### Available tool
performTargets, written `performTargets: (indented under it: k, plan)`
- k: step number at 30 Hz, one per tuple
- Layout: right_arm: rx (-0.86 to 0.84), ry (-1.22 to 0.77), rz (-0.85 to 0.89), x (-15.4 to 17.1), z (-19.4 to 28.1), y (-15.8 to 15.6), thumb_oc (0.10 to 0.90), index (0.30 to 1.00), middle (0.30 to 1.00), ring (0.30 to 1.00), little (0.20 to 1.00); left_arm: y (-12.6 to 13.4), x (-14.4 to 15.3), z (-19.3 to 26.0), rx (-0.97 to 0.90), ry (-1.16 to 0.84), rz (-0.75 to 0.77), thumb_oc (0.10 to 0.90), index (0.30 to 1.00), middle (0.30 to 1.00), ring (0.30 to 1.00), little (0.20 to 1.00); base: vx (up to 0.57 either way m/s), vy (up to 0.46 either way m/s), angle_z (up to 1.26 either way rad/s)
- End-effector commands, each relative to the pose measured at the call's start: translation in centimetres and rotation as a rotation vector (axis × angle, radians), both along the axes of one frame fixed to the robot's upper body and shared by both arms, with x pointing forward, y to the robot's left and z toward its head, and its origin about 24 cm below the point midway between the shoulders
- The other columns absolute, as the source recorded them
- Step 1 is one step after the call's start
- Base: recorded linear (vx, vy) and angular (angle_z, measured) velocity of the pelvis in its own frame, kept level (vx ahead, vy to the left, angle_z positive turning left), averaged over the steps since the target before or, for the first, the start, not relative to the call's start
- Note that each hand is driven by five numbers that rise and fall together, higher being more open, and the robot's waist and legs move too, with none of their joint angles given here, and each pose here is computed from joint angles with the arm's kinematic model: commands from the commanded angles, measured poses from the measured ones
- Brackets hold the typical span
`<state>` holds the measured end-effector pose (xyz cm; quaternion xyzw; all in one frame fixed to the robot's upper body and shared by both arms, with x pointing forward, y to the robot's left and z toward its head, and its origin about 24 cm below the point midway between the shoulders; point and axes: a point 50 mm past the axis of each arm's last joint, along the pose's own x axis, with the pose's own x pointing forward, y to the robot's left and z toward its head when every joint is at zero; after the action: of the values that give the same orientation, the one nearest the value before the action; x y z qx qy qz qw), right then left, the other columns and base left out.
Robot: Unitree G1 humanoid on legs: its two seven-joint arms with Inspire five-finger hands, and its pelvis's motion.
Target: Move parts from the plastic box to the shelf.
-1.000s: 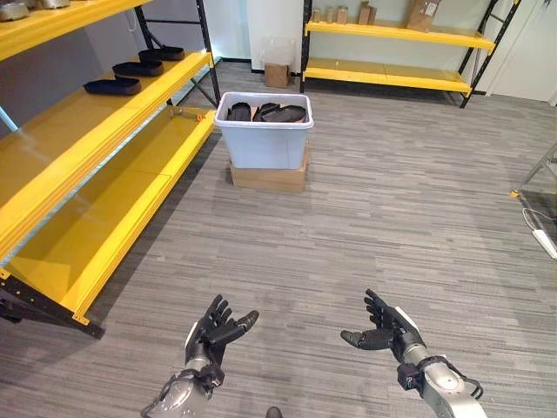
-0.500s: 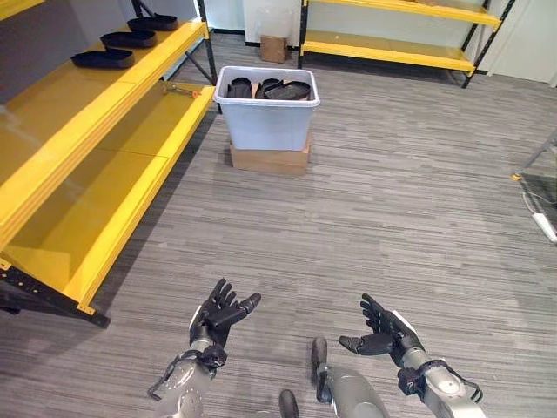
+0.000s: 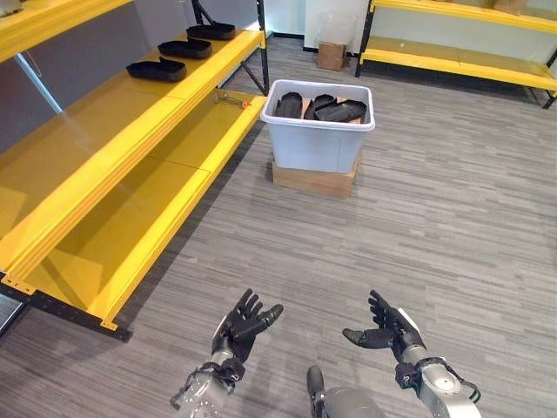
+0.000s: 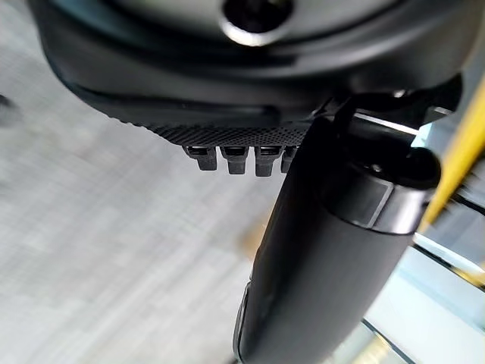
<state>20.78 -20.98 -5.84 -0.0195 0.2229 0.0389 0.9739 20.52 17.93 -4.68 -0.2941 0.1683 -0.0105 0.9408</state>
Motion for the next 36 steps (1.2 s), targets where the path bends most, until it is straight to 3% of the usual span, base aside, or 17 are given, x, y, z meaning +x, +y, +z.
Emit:
performTargets:
  k: [1,5,8,14,23,28,36]
  plan:
    - [-0.014,-0.111,0.002,0.7,1.8,-0.1,0.900,1.000,1.000,1.000,1.000,-0.3,1.3,2.1,-0.031,-0.141,-0.034,0.900,1.000,1.000,1.000,1.000,0.20,-0.191,0.29]
    - [-0.004,-0.086,-0.015,0.3,1.4,-0.4,0.900,1.000,1.000,1.000,1.000,-0.4,1.5,2.7,-0.021,-0.171,-0.045,0.900,1.000,1.000,1.000,1.000,0.22,-0.253,0.00]
    - [-0.103,-0.092,0.019,0.1,1.4,-0.8,0.900,1.000,1.000,1.000,1.000,-0.3,2.3,3.5,0.012,-0.223,-0.055,0.900,1.000,1.000,1.000,1.000,0.19,-0.276,-0.05]
    - [-0.118,-0.079,0.030,-0.8,1.1,-1.6,0.900,1.000,1.000,1.000,1.000,0.9,3.7,5.2,0.031,-0.317,0.026,0.900,1.000,1.000,1.000,1.000,0.13,-0.255,-0.14]
    - [-0.048,-0.082,0.081,-0.4,1.4,-1.4,0.900,1.000,1.000,1.000,1.000,3.4,3.8,6.1,0.106,-0.349,0.119,0.900,1.000,1.000,1.000,1.000,0.21,0.072,-0.19]
    - [-0.011,-0.101,0.193,-0.6,1.5,-0.3,0.900,1.000,1.000,1.000,1.000,5.6,2.7,4.7,0.104,-0.298,0.218,0.900,1.000,1.000,1.000,1.000,0.40,0.131,-0.64]
    - [-0.005,-0.120,0.253,0.3,1.9,1.2,0.900,1.000,1.000,1.000,1.000,4.4,2.6,3.6,0.089,-0.276,0.032,0.900,1.000,1.000,1.000,1.000,0.34,0.187,-0.39]
